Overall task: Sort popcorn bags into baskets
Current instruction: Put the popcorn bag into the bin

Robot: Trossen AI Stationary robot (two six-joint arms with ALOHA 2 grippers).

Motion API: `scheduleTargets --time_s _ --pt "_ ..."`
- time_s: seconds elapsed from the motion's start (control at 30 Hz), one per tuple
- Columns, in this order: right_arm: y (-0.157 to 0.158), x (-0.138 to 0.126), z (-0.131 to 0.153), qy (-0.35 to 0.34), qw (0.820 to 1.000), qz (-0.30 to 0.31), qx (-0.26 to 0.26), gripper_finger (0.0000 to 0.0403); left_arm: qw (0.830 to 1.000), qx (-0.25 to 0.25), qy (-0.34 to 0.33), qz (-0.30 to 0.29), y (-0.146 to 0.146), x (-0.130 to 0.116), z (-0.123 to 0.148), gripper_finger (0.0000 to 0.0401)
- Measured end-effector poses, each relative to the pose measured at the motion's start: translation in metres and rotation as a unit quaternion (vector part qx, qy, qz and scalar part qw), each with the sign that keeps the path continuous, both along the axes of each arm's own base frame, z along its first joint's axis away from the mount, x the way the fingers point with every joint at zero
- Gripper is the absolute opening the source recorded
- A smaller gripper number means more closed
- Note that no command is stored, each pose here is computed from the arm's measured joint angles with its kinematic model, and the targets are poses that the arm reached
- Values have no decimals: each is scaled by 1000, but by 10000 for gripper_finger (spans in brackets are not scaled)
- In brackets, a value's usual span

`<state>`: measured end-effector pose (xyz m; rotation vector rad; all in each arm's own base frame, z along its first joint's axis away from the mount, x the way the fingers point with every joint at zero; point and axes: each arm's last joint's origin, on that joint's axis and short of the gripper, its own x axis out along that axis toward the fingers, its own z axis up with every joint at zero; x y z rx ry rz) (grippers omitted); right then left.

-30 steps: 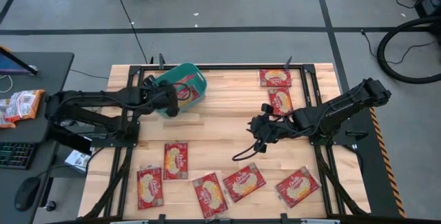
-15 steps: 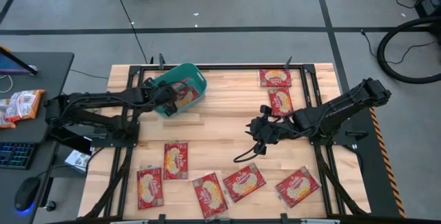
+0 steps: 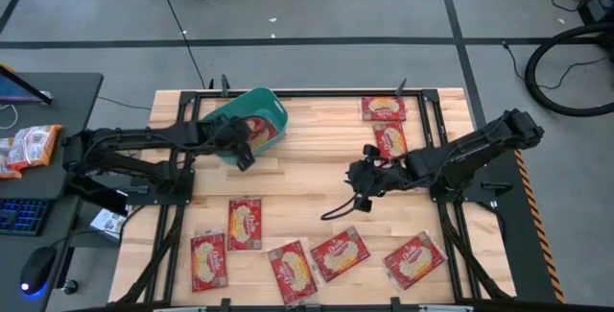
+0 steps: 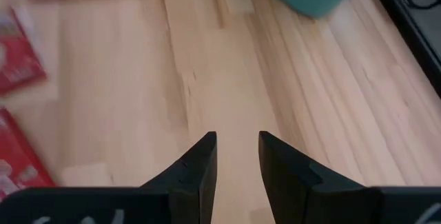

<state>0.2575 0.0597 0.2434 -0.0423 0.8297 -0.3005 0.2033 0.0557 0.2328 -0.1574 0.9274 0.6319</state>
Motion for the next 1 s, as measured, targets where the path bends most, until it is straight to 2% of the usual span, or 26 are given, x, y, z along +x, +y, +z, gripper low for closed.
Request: scheduleTargets --time_s 0.1,0.2,0.33,0.53,0.7,0.83,1.0 --pt "-7 -4 -14 13 1000 -22 -5 113 999 -5 -34 -22 -5 7 3 197" --pt "-17 -4 -20 17 999 -47 11 113 997 1 -67 -37 -11 13 7 193" --pt "-25 -4 -27 33 998 -31 38 113 992 20 -92 -80 -18 20 12 192" --pt "-18 -2 -36 23 994 76 73 113 982 28 -109 -153 -30 26 16 192" --pt "-1 -4 -44 2 980 183 75 113 977 37 -113 -175 -36 27 18 192" --pt "11 -8 -45 9 975 208 71 113 976 38 -116 -180 -38 28 18 192" --pt "22 -10 -47 12 976 211 52 113 973 43 -132 -187 -41 30 21 192"
